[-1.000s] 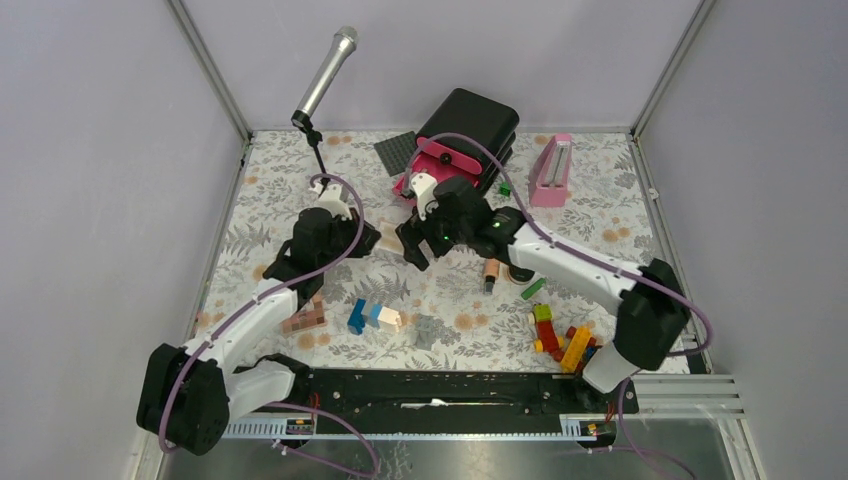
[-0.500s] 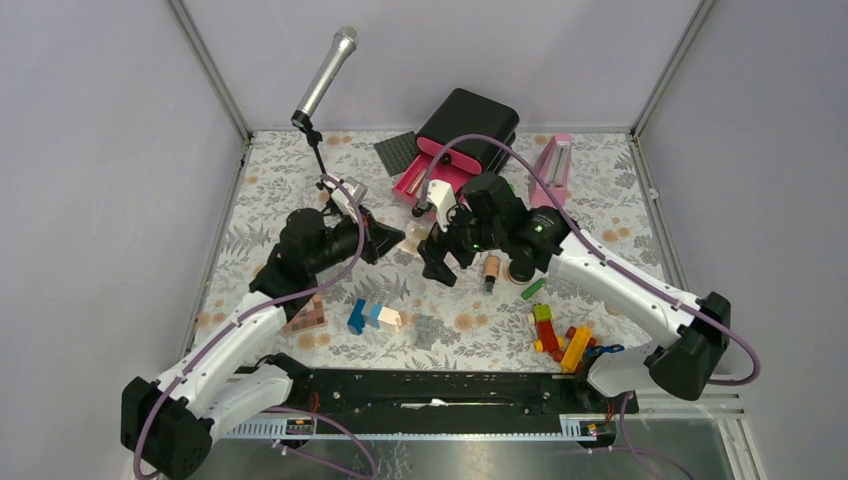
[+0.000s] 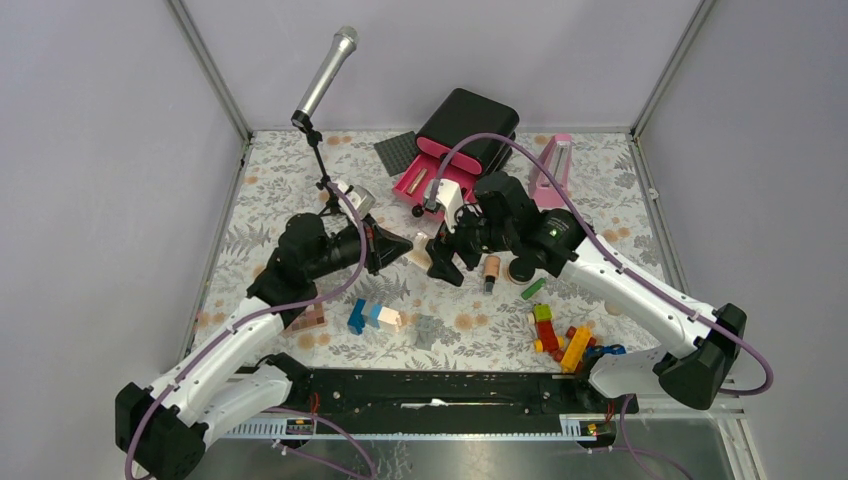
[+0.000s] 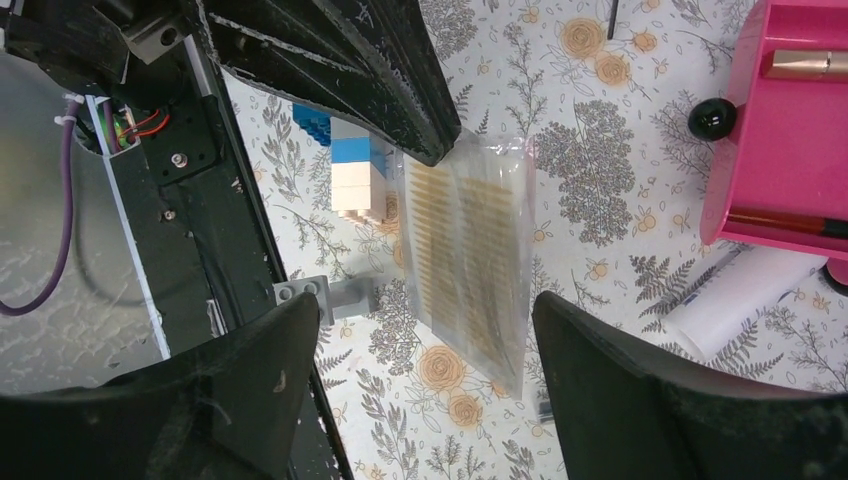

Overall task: Organize the makeup
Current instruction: Place the makeup in the drawer.

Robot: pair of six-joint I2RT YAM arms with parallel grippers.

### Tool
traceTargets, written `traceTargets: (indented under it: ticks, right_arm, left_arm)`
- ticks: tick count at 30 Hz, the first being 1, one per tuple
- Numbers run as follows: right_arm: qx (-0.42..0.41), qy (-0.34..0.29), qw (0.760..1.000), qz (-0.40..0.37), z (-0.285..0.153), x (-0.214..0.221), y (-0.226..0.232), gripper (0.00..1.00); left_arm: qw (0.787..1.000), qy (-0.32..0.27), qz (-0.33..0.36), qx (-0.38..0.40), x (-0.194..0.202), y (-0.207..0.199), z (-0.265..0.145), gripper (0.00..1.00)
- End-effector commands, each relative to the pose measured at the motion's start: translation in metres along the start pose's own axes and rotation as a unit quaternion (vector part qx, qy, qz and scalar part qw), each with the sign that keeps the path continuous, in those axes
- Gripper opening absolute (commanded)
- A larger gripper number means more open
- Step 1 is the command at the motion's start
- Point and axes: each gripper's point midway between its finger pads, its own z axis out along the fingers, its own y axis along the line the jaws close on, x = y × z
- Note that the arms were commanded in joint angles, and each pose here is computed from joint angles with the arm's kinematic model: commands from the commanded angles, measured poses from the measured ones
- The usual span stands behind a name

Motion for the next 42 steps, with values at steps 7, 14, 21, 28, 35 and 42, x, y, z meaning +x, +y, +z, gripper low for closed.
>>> traceTargets:
  ticks: [7,14,21,28,35,42]
  right_arm:
    - [-0.028,-0.009,1.0,-0.001,-0.002,-0.006,0.01,0.71]
    - [-0.032,0.002,0.999,0.008,0.006,-0.002,0.008,0.56]
    - [-0.036,-0.008,0.999,0.022,0.01,-0.004,0.009,0.18]
    - [0.003,-0.046,0.998,0.051,0.013,-0.008,-0.002,0.0]
    - [0.174,-0.077,0.97,0.15,0.013,-0.009,-0.074,0.0]
    - [0.267,-0.153,0.887,0.345,0.017,-0.022,-0.156,0.0]
  left_arm:
    - [0.997,-0.042,0.051,0.041,-0.034,-0.026,-0.008,0.0]
    - [0.996,-0.045,0.056,0.044,-0.035,-0.029,-0.009,0.0]
    - [0.997,-0.049,0.054,0.036,-0.037,-0.026,-0.009,0.0]
    - [0.998,-0.058,0.033,-0.005,-0.044,-0.014,-0.008,0.42]
    - [0.987,-0.087,0.003,-0.134,-0.071,0.019,-0.023,0.85]
    - [0.948,-0.099,-0.021,-0.303,-0.08,0.065,-0.059,0.93]
